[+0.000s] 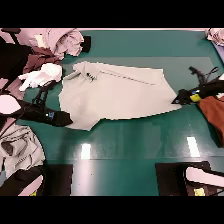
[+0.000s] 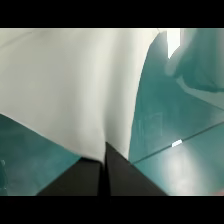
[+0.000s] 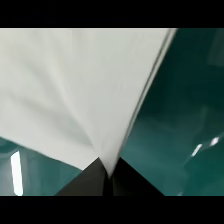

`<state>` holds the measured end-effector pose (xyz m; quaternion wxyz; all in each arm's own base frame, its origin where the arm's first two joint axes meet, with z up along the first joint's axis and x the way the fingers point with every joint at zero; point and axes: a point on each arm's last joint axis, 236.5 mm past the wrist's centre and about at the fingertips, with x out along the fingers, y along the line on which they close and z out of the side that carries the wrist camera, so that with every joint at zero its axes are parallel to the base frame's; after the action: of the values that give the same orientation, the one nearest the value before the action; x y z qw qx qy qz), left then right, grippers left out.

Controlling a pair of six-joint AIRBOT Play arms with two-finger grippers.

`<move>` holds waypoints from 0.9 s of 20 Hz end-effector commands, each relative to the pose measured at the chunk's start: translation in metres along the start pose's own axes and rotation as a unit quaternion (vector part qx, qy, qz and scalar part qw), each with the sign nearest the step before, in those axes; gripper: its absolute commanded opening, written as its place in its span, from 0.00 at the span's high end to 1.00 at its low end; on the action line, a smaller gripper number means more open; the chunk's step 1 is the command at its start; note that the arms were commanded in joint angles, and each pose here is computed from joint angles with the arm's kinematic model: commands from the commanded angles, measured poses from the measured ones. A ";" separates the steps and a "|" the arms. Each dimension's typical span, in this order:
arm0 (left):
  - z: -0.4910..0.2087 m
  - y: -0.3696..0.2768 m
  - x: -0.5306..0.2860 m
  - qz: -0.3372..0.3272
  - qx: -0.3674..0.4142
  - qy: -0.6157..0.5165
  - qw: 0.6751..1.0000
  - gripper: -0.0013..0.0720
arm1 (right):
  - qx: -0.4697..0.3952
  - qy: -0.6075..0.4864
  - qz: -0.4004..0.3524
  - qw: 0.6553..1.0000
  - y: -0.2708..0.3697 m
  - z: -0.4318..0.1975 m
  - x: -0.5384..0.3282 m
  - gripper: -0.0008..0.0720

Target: Fold the shirts.

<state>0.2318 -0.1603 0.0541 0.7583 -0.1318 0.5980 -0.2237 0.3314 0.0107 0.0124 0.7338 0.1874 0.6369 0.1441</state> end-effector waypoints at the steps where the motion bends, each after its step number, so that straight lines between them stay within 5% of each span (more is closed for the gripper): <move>1: -0.028 -0.021 0.001 -0.010 -0.005 0.034 0.999 0.95 | 0.040 -0.025 -0.058 0.997 -0.007 -0.040 -0.039 0.97; 8: -0.097 -0.038 -0.032 0.053 -0.047 0.050 0.996 0.95 | 0.070 -0.081 -0.105 0.989 0.006 -0.099 -0.067 0.97; 13: 0.013 -0.027 -0.078 0.104 -0.035 -0.175 0.978 0.95 | 0.059 -0.221 -0.170 0.958 0.006 -0.051 -0.145 0.97; 18: 0.084 -0.054 0.018 0.115 0.047 -0.131 0.983 0.95 | 0.056 -0.108 -0.156 0.980 0.000 -0.032 -0.105 0.97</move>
<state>0.2591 -0.1864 0.1032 0.8468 -0.0880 0.5109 -0.1192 0.2772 -0.0368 0.1161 0.8285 0.1508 0.5381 -0.0377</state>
